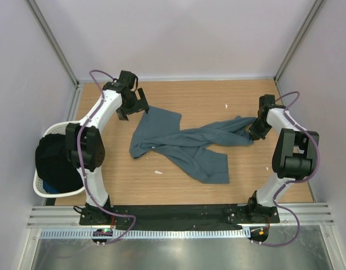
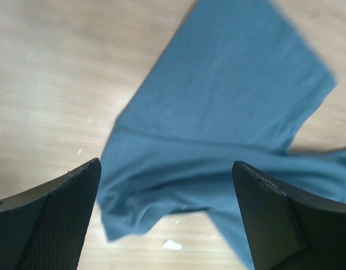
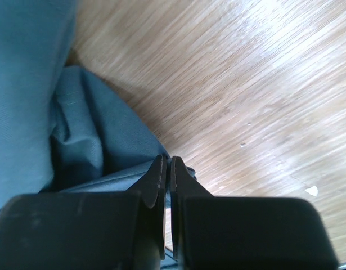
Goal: Fold and stack the t-shirts
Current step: Flatten the tshirt out
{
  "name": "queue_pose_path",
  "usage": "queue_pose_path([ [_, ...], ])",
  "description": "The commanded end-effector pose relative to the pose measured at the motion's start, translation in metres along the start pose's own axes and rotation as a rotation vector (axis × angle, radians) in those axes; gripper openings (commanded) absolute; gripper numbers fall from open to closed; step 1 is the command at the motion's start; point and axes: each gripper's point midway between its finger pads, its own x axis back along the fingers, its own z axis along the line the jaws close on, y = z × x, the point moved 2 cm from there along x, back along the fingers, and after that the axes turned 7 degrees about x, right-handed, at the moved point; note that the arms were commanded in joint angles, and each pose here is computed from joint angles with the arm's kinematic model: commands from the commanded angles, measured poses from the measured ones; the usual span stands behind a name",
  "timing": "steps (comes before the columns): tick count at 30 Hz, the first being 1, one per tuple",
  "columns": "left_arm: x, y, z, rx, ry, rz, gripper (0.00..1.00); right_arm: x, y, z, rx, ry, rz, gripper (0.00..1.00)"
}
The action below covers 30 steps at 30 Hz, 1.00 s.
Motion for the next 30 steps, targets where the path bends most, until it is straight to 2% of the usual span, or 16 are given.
queue_pose_path([
  [1, -0.016, 0.036, -0.036, 0.024, -0.136, -0.094, 1.0, 0.028, 0.022, -0.006, 0.022, -0.024, -0.1, 0.01],
  [5, -0.034, 0.069, -0.057, -0.032, -0.166, -0.174, 0.99, 0.02, 0.011, -0.003, 0.027, -0.001, -0.062, 0.01],
  [9, -0.058, 0.093, -0.061, -0.118, -0.112, -0.237, 0.93, 0.017, 0.008, -0.003, 0.021, 0.006, -0.058, 0.01],
  [11, -0.078, 0.095, -0.059, -0.137, -0.08, -0.231, 0.91, 0.018, 0.009, -0.004, 0.024, -0.001, -0.06, 0.01],
  [13, -0.082, 0.105, -0.062, -0.152, -0.07, -0.257, 0.89, 0.018, 0.008, -0.005, 0.026, -0.009, -0.057, 0.01],
  [20, -0.111, 0.096, -0.074, -0.202, -0.06, -0.234, 0.78, 0.014, 0.01, -0.003, 0.018, -0.009, -0.049, 0.01],
  [24, -0.118, 0.091, -0.082, -0.236, -0.025, -0.259, 0.77, 0.014, 0.01, -0.004, 0.019, -0.012, -0.044, 0.01],
  [30, -0.13, 0.085, -0.076, -0.216, 0.017, -0.243, 0.75, 0.014, 0.012, -0.005, 0.038, -0.028, -0.034, 0.01],
])
